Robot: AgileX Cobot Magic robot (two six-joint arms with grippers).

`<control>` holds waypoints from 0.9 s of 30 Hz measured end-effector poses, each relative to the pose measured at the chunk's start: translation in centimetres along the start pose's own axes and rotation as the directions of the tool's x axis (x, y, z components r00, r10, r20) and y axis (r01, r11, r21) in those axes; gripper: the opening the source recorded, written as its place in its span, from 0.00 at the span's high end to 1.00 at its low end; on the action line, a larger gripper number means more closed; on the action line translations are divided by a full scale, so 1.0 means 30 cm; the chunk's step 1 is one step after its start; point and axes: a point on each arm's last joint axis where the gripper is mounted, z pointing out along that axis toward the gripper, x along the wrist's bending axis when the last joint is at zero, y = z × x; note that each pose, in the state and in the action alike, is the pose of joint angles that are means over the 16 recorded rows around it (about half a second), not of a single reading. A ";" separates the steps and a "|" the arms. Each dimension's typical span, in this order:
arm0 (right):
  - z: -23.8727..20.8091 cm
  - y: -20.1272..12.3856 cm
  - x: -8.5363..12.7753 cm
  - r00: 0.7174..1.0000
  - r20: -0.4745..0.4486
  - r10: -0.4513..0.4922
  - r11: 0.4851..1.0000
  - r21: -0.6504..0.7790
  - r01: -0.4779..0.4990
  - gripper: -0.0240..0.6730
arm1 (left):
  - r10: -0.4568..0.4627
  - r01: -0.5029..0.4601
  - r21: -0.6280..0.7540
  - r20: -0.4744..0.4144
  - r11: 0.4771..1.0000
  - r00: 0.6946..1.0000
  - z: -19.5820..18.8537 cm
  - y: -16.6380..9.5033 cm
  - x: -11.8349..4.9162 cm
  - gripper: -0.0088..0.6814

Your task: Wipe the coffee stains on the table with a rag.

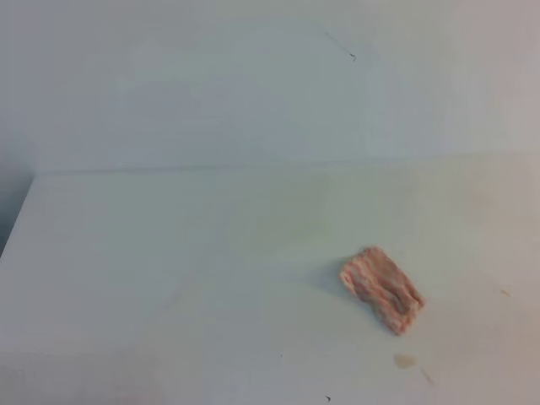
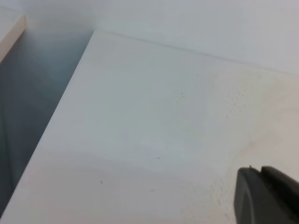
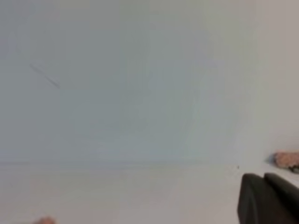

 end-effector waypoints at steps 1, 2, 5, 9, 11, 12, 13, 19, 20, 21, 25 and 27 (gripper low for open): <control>0.003 -0.044 0.001 1.000 0.009 0.006 1.000 0.017 -0.007 0.97 | 0.000 0.000 0.000 0.000 1.000 1.000 0.000 0.000 0.000 0.99; 0.006 -0.085 0.001 1.000 0.016 0.011 0.999 0.036 -0.012 0.97 | 0.000 0.000 -0.003 0.001 1.000 1.000 -0.001 0.003 -0.001 0.99; 0.016 -0.192 0.003 0.999 0.029 0.016 0.995 0.093 -0.019 0.97 | 0.000 0.000 -0.003 0.001 1.000 1.000 -0.001 0.003 -0.001 0.99; 0.027 -0.291 0.006 0.999 0.031 0.019 0.987 0.158 -0.024 0.97 | 0.000 0.000 0.000 0.000 1.000 1.000 0.000 0.000 0.000 0.99; 0.031 -0.322 0.007 0.999 0.031 0.020 0.982 0.185 -0.026 0.97 | 0.000 0.000 0.000 0.000 1.000 1.000 0.000 0.000 0.000 0.99; 0.031 -0.333 0.007 0.999 0.031 0.021 0.980 0.197 -0.026 0.97 | 0.000 0.000 0.000 0.000 1.000 1.000 0.000 0.000 0.000 0.99; 0.032 -0.341 0.008 0.999 0.030 0.021 0.978 0.207 -0.027 0.97 | 0.000 0.000 0.000 0.000 1.000 1.000 0.000 0.000 0.000 0.99; 0.031 -0.353 0.009 0.999 0.028 0.018 0.973 0.229 -0.024 0.97 | 0.000 0.000 -0.002 0.000 1.000 1.000 0.000 0.001 0.000 0.99; 0.031 -0.353 0.009 0.999 0.028 0.017 0.973 0.229 -0.023 0.97 | 0.000 0.000 -0.002 0.000 1.000 1.000 0.000 0.001 0.000 0.99; 0.031 -0.353 0.009 0.999 0.028 0.017 0.973 0.229 -0.022 0.97 | 0.000 0.000 -0.002 0.000 1.000 1.000 0.000 0.001 0.000 0.99; 0.031 -0.353 0.009 1.000 0.027 0.015 0.973 0.229 -0.020 0.97 | 0.000 0.000 -0.002 0.000 1.000 1.000 0.000 0.001 0.000 0.99; 0.031 -0.353 0.009 1.000 0.027 0.014 0.973 0.229 -0.020 0.97 | 0.000 0.000 0.001 0.000 1.000 1.000 0.001 -0.002 0.001 0.99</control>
